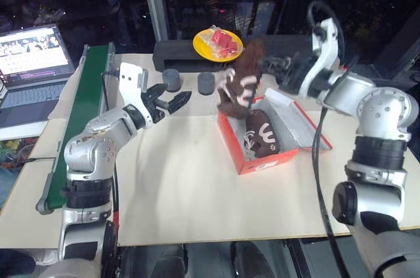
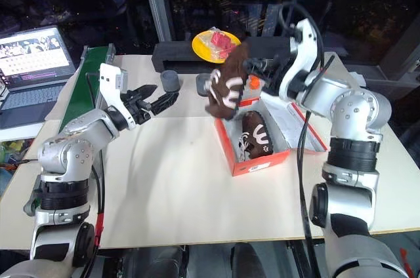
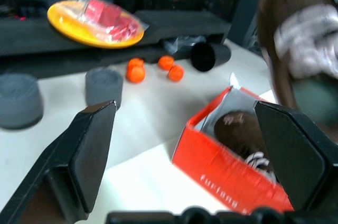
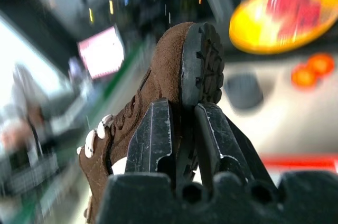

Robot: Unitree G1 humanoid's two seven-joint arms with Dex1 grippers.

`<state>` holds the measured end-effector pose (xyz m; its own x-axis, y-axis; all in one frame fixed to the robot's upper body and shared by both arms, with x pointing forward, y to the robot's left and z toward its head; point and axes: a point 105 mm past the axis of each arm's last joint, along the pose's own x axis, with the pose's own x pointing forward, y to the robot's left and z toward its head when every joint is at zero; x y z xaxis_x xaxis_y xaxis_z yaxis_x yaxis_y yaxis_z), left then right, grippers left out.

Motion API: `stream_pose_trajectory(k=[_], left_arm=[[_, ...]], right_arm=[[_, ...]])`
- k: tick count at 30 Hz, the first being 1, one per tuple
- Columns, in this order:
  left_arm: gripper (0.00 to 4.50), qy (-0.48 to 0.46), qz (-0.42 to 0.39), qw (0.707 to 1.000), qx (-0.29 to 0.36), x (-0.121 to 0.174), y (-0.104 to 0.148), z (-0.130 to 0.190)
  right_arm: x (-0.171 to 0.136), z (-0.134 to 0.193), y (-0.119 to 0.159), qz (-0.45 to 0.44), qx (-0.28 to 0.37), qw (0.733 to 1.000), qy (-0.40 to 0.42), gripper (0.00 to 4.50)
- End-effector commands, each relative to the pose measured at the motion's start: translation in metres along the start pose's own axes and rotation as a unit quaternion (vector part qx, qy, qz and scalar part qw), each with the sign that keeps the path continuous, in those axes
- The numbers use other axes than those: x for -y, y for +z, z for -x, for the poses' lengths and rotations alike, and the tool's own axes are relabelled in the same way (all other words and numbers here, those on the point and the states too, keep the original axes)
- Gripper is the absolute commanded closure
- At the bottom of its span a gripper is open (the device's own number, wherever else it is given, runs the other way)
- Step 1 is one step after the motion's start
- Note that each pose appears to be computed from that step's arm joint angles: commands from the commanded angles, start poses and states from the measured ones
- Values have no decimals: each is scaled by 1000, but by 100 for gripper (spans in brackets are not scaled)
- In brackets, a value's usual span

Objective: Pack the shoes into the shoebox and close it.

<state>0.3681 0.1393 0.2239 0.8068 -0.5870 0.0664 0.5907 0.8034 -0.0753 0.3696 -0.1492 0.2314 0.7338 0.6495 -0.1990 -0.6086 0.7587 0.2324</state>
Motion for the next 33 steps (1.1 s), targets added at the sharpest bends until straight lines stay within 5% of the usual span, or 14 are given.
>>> stream_pose_trajectory(k=[1, 10, 23, 33], left_arm=[[2, -5, -20, 999, 28, 6, 14, 2], [2, -3, -18, 999, 29, 7, 13, 3], [2, 5, -23, 999, 29, 6, 14, 7], [2, 30, -17, 999, 31, 4, 8, 17]], right_arm=[[15, 12, 14, 33, 24, 999, -17, 429], [31, 12, 7, 52, 5, 998, -26, 429], [33, -13, -44, 94, -90, 991, 2, 429], [19, -34, -86, 269, -263, 919, 116, 429]])
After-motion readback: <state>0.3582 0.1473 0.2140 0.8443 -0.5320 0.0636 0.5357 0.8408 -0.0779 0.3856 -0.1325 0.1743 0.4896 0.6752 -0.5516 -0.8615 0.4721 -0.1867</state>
